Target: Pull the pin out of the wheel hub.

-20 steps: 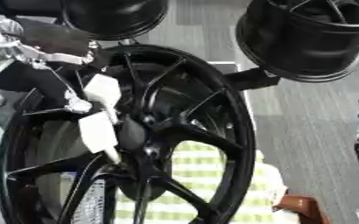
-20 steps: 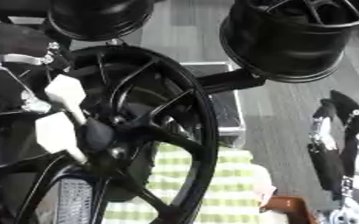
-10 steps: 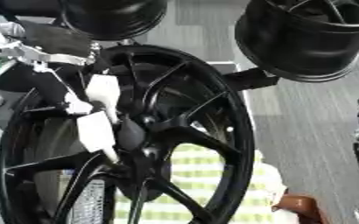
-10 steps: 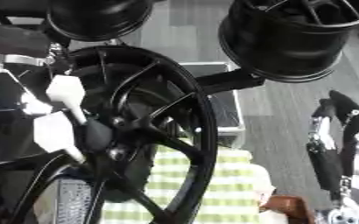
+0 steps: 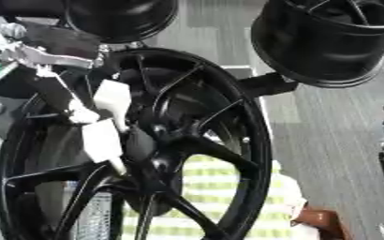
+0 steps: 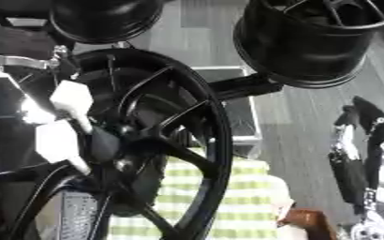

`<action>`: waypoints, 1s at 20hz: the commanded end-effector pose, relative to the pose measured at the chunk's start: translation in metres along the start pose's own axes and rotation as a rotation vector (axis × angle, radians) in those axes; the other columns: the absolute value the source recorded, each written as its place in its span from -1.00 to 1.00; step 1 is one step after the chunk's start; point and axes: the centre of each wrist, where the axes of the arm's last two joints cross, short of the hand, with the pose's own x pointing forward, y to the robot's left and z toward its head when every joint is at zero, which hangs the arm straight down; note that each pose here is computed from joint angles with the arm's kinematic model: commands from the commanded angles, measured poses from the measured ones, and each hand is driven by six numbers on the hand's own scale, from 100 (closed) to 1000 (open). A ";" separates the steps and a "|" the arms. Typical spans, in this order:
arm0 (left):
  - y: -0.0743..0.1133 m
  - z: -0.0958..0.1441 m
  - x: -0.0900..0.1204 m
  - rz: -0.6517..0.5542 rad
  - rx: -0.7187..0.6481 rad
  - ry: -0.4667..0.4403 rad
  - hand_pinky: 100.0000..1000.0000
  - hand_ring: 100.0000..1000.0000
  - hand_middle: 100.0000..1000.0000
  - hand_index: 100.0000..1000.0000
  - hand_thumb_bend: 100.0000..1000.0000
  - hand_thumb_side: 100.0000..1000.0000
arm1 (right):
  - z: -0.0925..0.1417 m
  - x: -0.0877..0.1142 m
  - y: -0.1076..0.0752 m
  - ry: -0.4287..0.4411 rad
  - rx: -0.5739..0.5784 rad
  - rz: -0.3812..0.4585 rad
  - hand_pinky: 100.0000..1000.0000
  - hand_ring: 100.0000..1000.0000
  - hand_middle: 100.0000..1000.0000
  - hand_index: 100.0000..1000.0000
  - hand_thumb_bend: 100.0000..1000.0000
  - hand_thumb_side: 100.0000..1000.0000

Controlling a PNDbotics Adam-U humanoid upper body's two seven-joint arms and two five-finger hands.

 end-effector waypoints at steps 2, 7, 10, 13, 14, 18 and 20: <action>0.025 0.019 0.003 -0.095 -0.044 -0.057 0.07 -0.07 -0.36 -0.11 -1.00 -0.66 | -0.004 0.005 -0.003 -0.021 -0.014 -0.008 0.82 0.65 0.27 0.56 -1.00 0.30; 0.041 0.034 0.004 -0.066 0.028 -0.031 0.02 -0.12 -0.46 -0.22 -1.00 -0.66 | -0.003 0.004 -0.003 -0.019 -0.016 -0.006 0.82 0.65 0.27 0.56 -1.00 0.29; 0.053 0.047 0.006 -0.051 0.081 -0.018 0.02 -0.13 -0.47 -0.24 -1.00 -0.66 | -0.003 0.004 -0.004 -0.019 -0.018 -0.001 0.82 0.65 0.27 0.56 -1.00 0.29; 0.068 0.070 0.004 -0.015 0.166 -0.002 0.03 -0.13 -0.46 -0.23 -1.00 -0.68 | -0.003 0.003 -0.006 -0.022 -0.023 0.007 0.82 0.65 0.27 0.56 -1.00 0.33; 0.072 0.083 0.001 0.011 0.211 0.012 0.03 -0.13 -0.47 -0.23 -1.00 -0.68 | -0.003 0.002 -0.007 -0.023 -0.025 0.012 0.82 0.65 0.27 0.56 -1.00 0.29; 0.071 0.149 -0.026 0.159 0.463 0.144 0.06 -0.13 -0.48 -0.23 -1.00 -0.65 | -0.003 0.000 -0.012 -0.032 -0.046 0.036 0.82 0.65 0.27 0.56 -1.00 0.28; 0.057 0.186 -0.044 0.246 0.610 0.283 0.07 -0.12 -0.47 -0.22 -1.00 -0.61 | -0.003 -0.001 -0.015 -0.036 -0.059 0.052 0.82 0.64 0.27 0.56 -1.00 0.27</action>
